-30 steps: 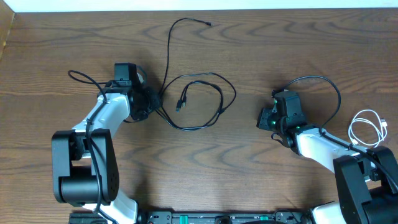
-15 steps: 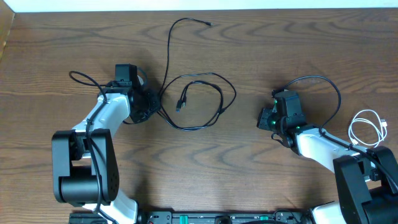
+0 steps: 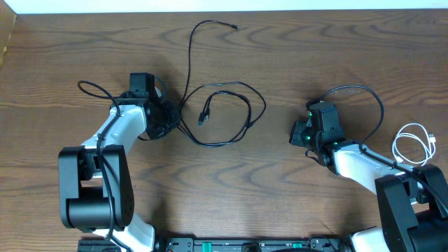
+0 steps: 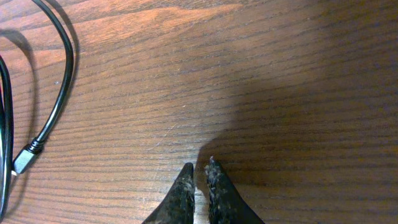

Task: Untangle cables

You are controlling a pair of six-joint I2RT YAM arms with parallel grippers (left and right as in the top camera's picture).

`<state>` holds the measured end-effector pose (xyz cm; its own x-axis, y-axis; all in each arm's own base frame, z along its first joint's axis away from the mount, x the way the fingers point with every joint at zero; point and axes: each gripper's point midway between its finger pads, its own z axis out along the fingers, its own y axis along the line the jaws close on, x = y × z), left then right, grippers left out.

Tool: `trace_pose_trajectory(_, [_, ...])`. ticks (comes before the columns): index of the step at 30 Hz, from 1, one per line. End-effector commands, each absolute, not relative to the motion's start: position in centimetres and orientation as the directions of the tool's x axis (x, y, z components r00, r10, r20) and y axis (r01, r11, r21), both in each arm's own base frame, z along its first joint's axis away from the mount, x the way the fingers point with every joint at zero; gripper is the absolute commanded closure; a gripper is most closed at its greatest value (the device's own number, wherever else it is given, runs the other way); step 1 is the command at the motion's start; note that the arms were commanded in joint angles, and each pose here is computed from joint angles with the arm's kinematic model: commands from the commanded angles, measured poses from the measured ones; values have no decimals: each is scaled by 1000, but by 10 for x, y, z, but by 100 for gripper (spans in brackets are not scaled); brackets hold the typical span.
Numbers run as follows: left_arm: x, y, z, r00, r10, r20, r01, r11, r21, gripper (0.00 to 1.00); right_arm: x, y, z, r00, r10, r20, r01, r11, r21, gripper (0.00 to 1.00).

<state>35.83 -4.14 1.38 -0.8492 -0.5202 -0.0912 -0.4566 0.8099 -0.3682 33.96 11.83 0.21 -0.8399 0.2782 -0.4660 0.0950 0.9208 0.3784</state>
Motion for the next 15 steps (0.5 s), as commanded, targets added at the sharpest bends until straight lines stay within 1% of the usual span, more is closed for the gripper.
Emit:
trace_pose_trajectory(1, [361,-41,14,-846,-524,-93,-462,810,-361,92,335,116,-5,-845,284,-452,113,923,368,93])
trace_pose_trajectory(5, [361,-41,14,-845,-526,-93,-464,809,-362,92,335,116,-5,-845,284,-452,113,923,368,94])
trace_pose_trajectory(6, [361,-41,14,-845,-527,-93,-464,808,-362,94,335,116,-5,-845,284,-452,113,923,368,94])
trace_pose_trajectory(7, [362,-41,14,-844,-528,-94,-464,807,-364,92,335,116,-5,-845,284,-452,113,923,368,94])
trace_pose_trajectory(13, [363,-42,16,-843,-529,-97,-462,805,-373,93,335,116,-5,-845,284,-452,113,923,368,95])
trace_pose_trajectory(15, [363,-47,20,-848,-523,-86,-451,797,-401,92,335,116,-5,-846,284,-452,113,923,368,95])
